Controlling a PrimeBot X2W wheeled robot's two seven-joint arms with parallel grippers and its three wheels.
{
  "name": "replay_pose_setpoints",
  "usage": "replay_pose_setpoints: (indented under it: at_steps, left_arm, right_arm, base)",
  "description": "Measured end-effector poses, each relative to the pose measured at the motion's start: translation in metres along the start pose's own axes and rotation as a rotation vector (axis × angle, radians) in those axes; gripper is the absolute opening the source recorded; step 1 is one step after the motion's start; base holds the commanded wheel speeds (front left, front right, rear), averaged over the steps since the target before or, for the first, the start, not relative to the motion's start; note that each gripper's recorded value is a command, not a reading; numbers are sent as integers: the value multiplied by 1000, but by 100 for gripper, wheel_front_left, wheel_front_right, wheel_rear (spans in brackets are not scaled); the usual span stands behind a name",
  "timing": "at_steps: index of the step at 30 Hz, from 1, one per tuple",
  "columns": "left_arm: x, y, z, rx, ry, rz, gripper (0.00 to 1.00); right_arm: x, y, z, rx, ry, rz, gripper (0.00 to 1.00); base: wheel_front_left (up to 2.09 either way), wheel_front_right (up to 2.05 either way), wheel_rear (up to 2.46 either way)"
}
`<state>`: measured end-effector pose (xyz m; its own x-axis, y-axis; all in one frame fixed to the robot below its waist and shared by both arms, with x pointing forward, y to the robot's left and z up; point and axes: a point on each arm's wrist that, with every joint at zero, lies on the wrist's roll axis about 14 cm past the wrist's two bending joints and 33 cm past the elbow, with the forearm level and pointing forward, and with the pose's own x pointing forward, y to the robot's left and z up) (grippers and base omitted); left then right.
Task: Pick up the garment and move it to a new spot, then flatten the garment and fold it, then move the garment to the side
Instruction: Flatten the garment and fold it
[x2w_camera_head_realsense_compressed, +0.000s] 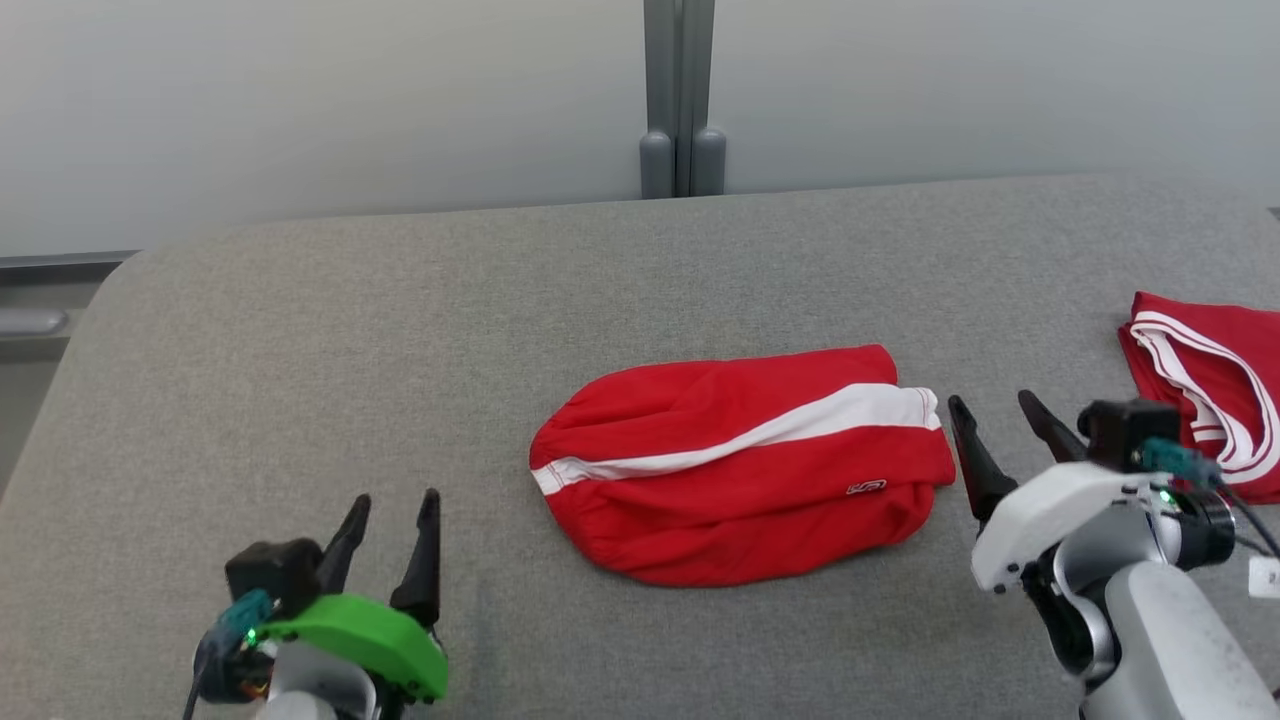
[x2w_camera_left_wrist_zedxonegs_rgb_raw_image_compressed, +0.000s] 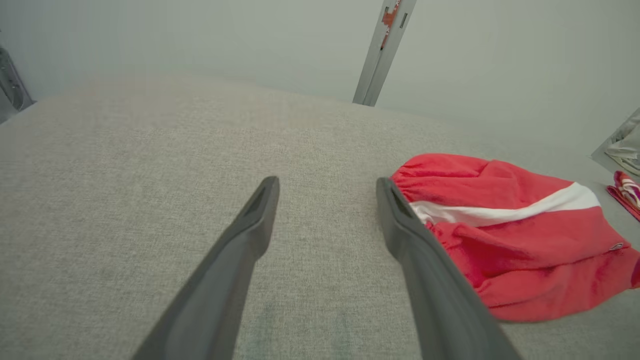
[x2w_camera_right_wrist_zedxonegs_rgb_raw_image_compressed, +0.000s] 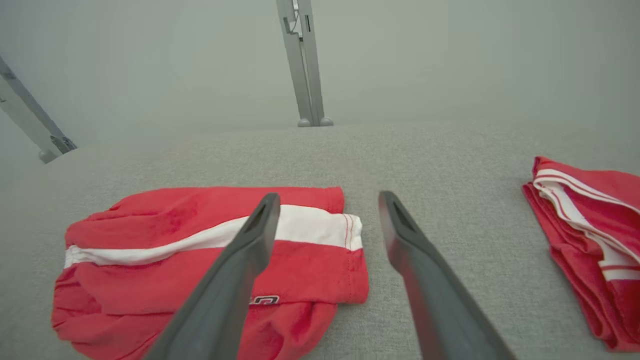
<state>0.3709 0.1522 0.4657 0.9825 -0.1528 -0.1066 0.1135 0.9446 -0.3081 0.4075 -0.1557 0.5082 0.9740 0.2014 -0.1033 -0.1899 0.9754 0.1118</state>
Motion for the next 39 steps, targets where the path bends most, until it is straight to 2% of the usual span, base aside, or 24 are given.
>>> replay_pose_setpoints:
  at_steps: [4, 10, 15, 26, 27, 28, 32, 39]
  left_arm:
    - [23, -21, -22, -29, 161, -53, 100]
    - [50, -42, -52, -86, 375, -106, 100]
    - [63, -52, -75, -97, 489, -136, 100]
    - [78, -57, -100, -132, 553, -144, 100]
    - [80, -56, -101, -130, 551, -139, 45]
    - [82, -56, -99, -128, 541, -133, 0]
    - [81, -55, -103, -118, 550, -132, 0]
    - [79, -56, -104, -103, 550, -141, 0]
  right_arm:
    - [21, -7, -17, 49, 205, 0, 100]
    - [52, -16, -26, 136, 406, -2, 100]
    - [74, -21, -31, 150, 479, -3, 100]
    - [88, -25, -67, 214, 585, -10, 100]
    - [87, -25, -69, 217, 591, -10, 100]
    - [87, -24, -70, 219, 594, -9, 100]
    - [87, -22, -72, 258, 594, -12, 100]
    - [84, -23, -75, 404, 607, -31, 100]
  base:
    - [0, 0, 0]
    - [0, 0, 0]
    - [0, 0, 0]
    - [0, 0, 0]
    - [0, 0, 0]
    - [0, 0, 0]
    - [0, 0, 0]
    - [0, 0, 0]
